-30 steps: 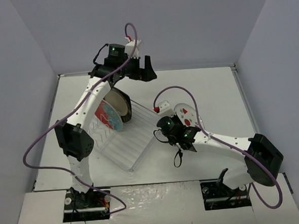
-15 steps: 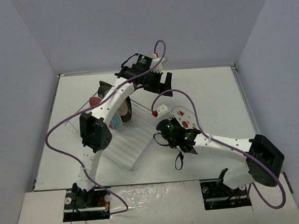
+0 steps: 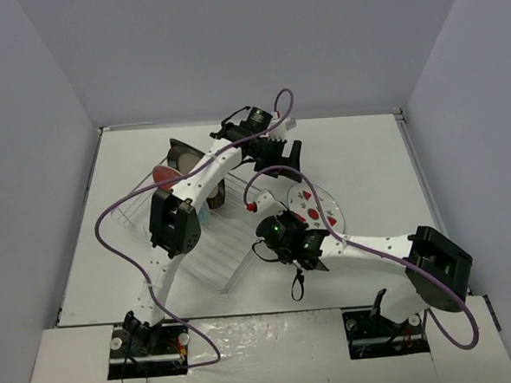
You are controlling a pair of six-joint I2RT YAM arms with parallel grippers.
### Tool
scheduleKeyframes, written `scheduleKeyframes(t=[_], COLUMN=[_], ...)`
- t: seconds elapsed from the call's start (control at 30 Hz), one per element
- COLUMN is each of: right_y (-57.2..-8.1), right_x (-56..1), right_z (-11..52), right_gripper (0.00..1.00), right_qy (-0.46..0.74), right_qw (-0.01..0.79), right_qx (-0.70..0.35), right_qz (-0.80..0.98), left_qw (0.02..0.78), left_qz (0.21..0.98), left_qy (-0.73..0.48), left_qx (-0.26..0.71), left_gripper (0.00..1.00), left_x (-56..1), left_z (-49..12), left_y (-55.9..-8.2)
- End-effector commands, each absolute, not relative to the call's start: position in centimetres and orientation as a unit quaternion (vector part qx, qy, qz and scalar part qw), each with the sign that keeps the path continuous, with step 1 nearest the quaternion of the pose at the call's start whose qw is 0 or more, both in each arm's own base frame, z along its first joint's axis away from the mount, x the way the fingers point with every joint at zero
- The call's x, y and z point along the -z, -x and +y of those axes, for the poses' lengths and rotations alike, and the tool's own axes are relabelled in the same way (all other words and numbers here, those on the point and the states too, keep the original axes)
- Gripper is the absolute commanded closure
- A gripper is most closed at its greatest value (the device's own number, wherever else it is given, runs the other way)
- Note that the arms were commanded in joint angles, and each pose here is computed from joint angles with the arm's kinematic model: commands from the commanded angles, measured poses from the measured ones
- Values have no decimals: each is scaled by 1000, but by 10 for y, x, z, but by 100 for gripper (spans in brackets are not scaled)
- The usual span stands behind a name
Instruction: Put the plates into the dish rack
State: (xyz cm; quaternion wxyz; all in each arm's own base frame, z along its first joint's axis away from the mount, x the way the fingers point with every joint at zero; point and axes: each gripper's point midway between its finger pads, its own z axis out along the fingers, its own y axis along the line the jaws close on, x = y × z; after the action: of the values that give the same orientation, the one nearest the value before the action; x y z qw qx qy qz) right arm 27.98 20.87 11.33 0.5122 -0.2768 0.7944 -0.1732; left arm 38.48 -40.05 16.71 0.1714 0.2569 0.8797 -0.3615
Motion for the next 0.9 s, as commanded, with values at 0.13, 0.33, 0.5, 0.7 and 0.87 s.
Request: scheduleKeyframes(t=[0.13,0.33,0.5,0.7,0.87], right_y=[-291,-290,-290,-284,-282], right_x=[-167,-174,-184,-199,-205], right_z=[205,211,215,225,230], right_gripper=[100,100,100,100,100], right_qy=[217,225,237,255,262], right_qw=[577,582,588,603,604], right_qx=[237,254,273,279,285], right_qz=[750,739,724,703,697], left_qw=[172,173,162,172,175], left_qz=[854,854,843,842,837], left_qy=[-268,-274,-286,-296,-304], left_qx=[411,407,426,417,421], left_gripper=[3,3,15,27,51], left_x=[-196,-192,-194,-198,-205], left_z=[-421,-423,-430,-427,-425], left_y=[-370,-370,-363,-364,-362])
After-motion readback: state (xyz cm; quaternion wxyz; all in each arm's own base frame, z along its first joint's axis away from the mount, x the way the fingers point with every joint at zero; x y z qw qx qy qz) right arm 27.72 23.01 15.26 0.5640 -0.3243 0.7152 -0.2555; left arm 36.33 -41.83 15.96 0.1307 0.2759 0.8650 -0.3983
